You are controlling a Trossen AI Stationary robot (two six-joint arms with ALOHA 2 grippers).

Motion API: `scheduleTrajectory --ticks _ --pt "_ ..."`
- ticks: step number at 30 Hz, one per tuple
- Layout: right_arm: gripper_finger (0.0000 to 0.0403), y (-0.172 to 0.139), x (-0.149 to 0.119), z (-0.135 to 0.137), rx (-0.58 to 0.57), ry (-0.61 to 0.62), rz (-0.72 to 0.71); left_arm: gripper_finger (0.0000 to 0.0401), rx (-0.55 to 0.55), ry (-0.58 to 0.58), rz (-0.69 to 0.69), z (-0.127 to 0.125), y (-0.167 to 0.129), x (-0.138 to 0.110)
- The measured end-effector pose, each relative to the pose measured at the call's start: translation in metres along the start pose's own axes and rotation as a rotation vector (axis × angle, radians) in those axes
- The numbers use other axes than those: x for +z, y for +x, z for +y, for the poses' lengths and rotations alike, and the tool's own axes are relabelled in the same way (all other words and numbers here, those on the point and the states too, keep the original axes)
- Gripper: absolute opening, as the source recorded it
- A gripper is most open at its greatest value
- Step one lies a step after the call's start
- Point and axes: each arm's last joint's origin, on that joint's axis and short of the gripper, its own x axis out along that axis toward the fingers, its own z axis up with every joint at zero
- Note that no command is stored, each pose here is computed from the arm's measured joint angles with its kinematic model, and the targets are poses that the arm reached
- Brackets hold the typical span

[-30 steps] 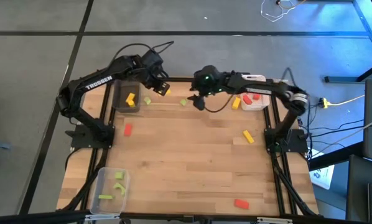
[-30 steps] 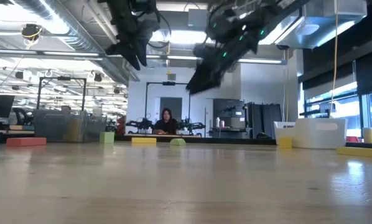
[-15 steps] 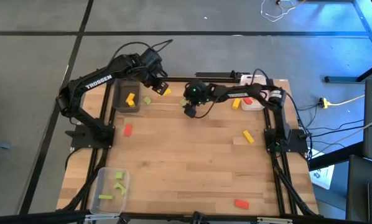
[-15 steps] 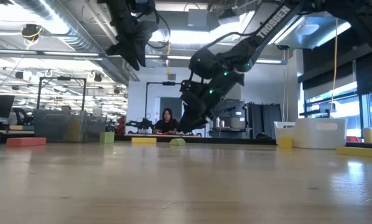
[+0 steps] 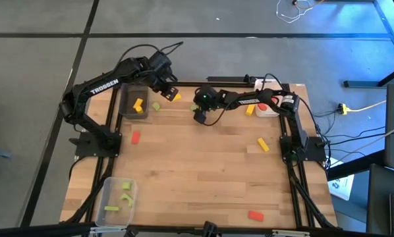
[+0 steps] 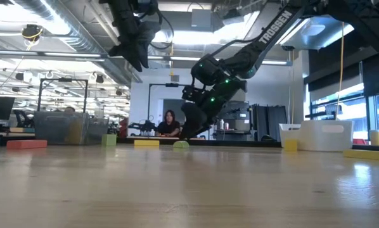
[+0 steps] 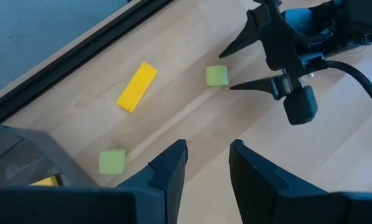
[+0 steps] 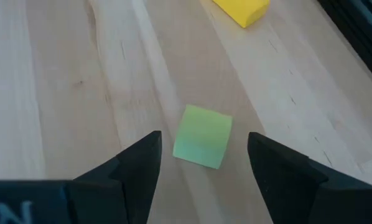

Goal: Sort & place blocks by color
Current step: Put the green block into the transparent bin

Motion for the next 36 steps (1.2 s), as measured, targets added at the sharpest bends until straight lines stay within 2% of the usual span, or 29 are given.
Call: scheduleTrajectory --ticks 7,18,26,31,36 --pt "0.0239 0.0 -0.004 0.0 0.002 0.078 0.046 0.0114 0.0 0.023 0.0 0.0 0.0 0.0" --pt "0.0239 -0.002 -0.003 0.0 0.004 0.073 0.042 0.0114 0.0 0.04 -0.001 0.0 0.0 0.0" --pt "0.0235 -0.021 0.036 -0.002 0.101 0.171 0.076 0.0114 0.001 0.046 -0.002 0.0 0.0 0.0" --pt "0.0183 -0.04 0.073 -0.023 0.074 0.241 0.018 0.0114 0.001 0.046 -0.002 0.0 0.0 0.0" --pt "0.0084 -0.052 0.089 -0.048 0.16 0.275 -0.041 0.0114 0.019 0.046 -0.007 0.001 0.0 0.0"
